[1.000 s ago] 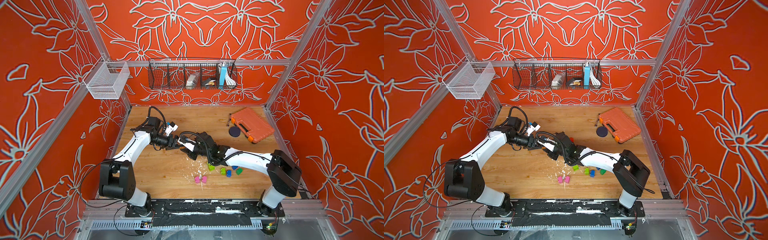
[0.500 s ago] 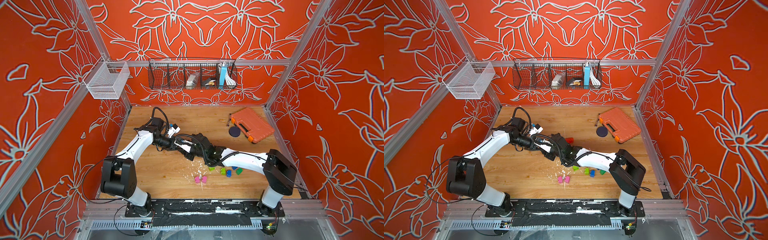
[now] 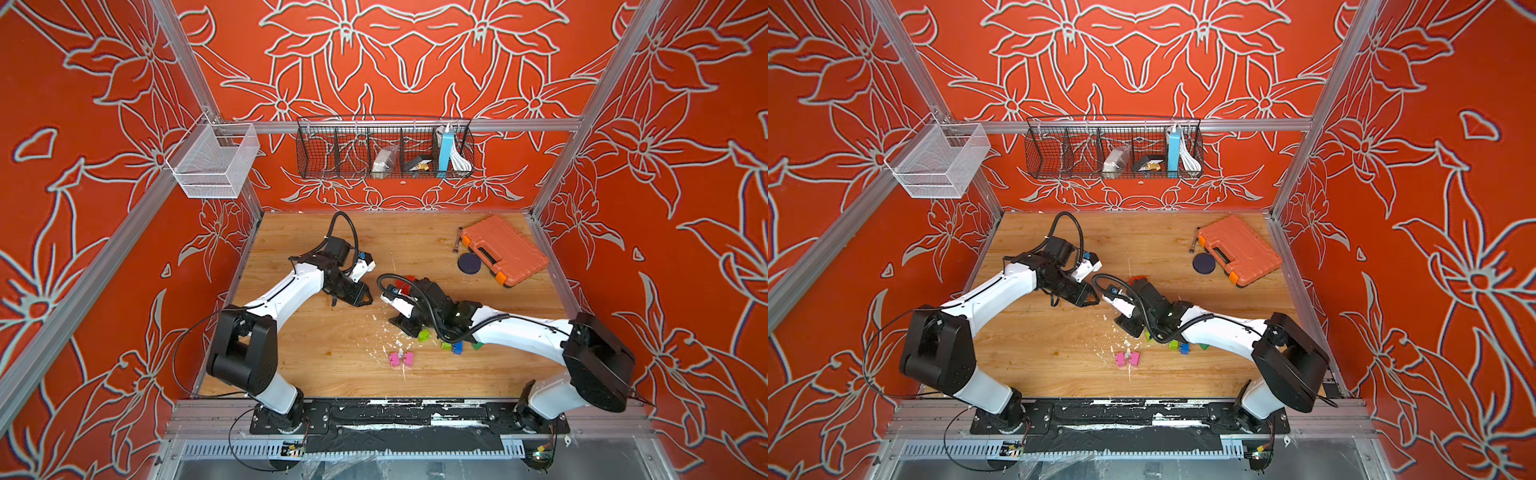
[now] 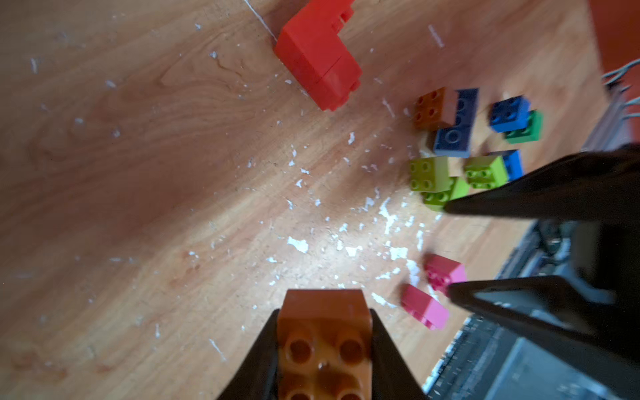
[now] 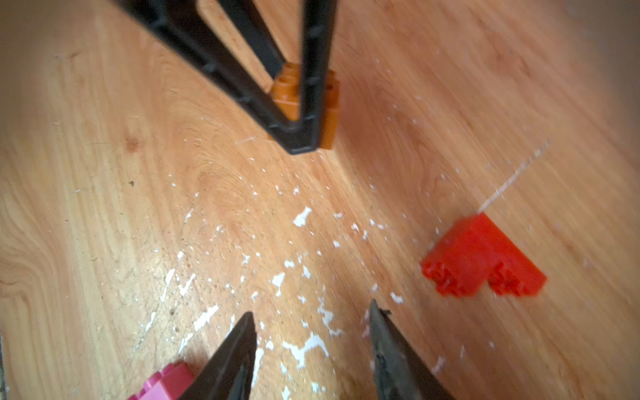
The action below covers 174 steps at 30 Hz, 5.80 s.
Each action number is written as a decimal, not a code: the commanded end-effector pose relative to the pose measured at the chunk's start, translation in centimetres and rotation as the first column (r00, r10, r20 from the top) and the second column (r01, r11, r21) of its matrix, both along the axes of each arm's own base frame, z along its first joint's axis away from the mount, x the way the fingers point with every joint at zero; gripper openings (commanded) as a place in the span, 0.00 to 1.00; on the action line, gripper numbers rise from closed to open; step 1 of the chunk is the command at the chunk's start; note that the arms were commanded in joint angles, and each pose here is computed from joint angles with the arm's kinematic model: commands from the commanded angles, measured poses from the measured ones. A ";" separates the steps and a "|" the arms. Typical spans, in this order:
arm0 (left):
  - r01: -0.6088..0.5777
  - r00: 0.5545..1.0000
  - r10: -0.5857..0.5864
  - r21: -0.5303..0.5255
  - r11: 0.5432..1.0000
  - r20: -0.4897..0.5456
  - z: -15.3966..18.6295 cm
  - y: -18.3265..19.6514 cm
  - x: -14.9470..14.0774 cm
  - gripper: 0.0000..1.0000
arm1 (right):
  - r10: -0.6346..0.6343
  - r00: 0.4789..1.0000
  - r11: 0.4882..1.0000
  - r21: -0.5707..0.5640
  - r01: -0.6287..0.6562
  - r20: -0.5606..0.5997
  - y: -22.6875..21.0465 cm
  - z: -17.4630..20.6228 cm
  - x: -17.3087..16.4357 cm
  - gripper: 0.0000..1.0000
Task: Assemble the letter h with lego
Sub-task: Place the lego brick at the center of the board, then pick up the lego brick from the center of the board, then assemble the lego brick with the lego brick, then pick up the lego brick from the center of the board.
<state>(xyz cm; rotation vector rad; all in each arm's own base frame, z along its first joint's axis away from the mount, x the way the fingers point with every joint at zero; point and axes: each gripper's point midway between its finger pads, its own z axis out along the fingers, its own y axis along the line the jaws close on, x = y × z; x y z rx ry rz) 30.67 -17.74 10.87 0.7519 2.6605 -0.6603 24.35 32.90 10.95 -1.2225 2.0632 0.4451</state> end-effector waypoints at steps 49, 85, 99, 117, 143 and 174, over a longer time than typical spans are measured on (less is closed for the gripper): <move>-0.146 0.937 -0.062 -0.545 0.826 -0.344 8.3 -4.0 -2.4 0.74 | 0.135 0.989 0.977 0.159 -0.144 0.068 2.4 5.3 2.0 0.21; 0.015 0.997 -0.020 -0.059 0.998 -0.077 0.5 -2.0 -0.7 0.30 | 0.116 0.993 0.982 0.144 -0.120 0.038 0.6 3.8 -1.9 0.54; 0.113 0.993 -0.110 0.182 0.977 -0.031 -3.8 -2.0 0.4 0.30 | -0.108 0.994 0.970 0.216 0.109 -0.018 -5.0 4.0 -1.1 0.59; 0.144 0.989 -0.142 0.357 0.923 -0.034 -7.3 -1.2 0.9 0.31 | -0.073 0.997 0.975 0.210 0.073 -0.009 -4.9 4.2 -1.6 0.81; 0.214 0.973 -0.138 0.498 0.840 -0.186 -11.8 -0.3 -1.4 0.31 | -0.436 0.874 0.887 0.061 0.457 -0.213 -8.9 1.5 3.7 0.79; -0.088 0.993 0.091 -0.047 0.995 0.071 3.9 2.5 1.4 0.60 | -0.597 0.684 0.783 -0.118 0.611 -0.419 -2.2 -5.1 10.6 0.67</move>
